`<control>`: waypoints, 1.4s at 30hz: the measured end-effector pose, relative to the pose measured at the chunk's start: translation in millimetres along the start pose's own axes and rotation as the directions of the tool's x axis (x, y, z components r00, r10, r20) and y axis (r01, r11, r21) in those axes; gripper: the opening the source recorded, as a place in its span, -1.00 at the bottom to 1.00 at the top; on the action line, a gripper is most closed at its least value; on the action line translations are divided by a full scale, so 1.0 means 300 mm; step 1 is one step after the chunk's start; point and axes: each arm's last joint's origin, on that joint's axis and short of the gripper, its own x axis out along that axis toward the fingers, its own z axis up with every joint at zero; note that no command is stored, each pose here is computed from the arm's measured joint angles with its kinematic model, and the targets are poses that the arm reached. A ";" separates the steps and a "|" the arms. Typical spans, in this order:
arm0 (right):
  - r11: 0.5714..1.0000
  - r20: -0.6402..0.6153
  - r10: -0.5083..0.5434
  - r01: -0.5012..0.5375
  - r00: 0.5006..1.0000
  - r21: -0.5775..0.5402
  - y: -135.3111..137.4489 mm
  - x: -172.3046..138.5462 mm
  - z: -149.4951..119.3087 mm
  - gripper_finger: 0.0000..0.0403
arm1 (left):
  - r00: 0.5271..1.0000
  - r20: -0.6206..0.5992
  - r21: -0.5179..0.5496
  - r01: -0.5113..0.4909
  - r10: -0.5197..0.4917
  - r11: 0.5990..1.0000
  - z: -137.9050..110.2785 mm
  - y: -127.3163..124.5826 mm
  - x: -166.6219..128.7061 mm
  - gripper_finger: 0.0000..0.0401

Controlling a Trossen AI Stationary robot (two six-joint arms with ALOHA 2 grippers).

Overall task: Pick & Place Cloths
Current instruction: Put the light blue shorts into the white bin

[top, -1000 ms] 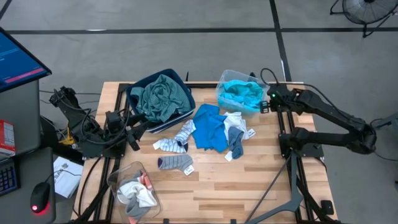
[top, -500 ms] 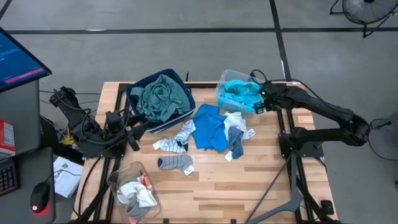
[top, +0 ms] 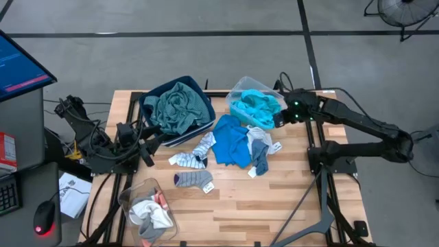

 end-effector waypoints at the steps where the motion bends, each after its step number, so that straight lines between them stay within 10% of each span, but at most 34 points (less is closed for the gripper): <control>1: 1.000 0.027 0.024 -0.024 0.999 -0.001 0.007 -0.009 0.004 -1.00 | 1.000 0.000 0.000 0.000 0.000 1.000 0.000 0.000 0.000 0.07; 5: 0.990 0.164 0.137 -0.130 0.977 -0.053 0.042 -0.038 0.034 -1.00 | 1.000 0.000 0.000 0.000 0.000 1.000 0.000 0.000 0.000 0.07; 10: 0.892 0.168 0.231 -0.139 0.958 -0.430 0.089 -0.082 0.008 -1.00 | 1.000 0.000 0.000 0.000 0.000 1.000 0.000 0.000 0.000 0.07; 23: 0.234 -0.079 0.049 -0.088 0.996 -0.968 0.208 -0.069 -0.188 -0.42 | 1.000 -0.001 0.008 -0.001 0.001 1.000 -0.006 -0.005 0.001 0.07; 31: -0.095 0.182 -0.184 0.166 0.966 -0.981 0.250 -0.030 -0.257 0.34 | 1.000 -0.011 0.032 0.004 -0.004 0.999 -0.024 -0.021 0.005 0.07; 35: -0.153 0.301 -0.243 0.270 0.922 -0.951 0.260 -0.009 -0.258 0.49 | 1.000 -0.013 0.048 0.002 -0.002 0.999 -0.037 -0.031 0.008 0.07; 42: -0.136 0.165 -0.313 0.128 0.935 -0.982 0.234 0.047 -0.273 0.50 | 1.000 -0.017 0.071 0.002 -0.001 0.998 -0.056 -0.046 0.011 0.07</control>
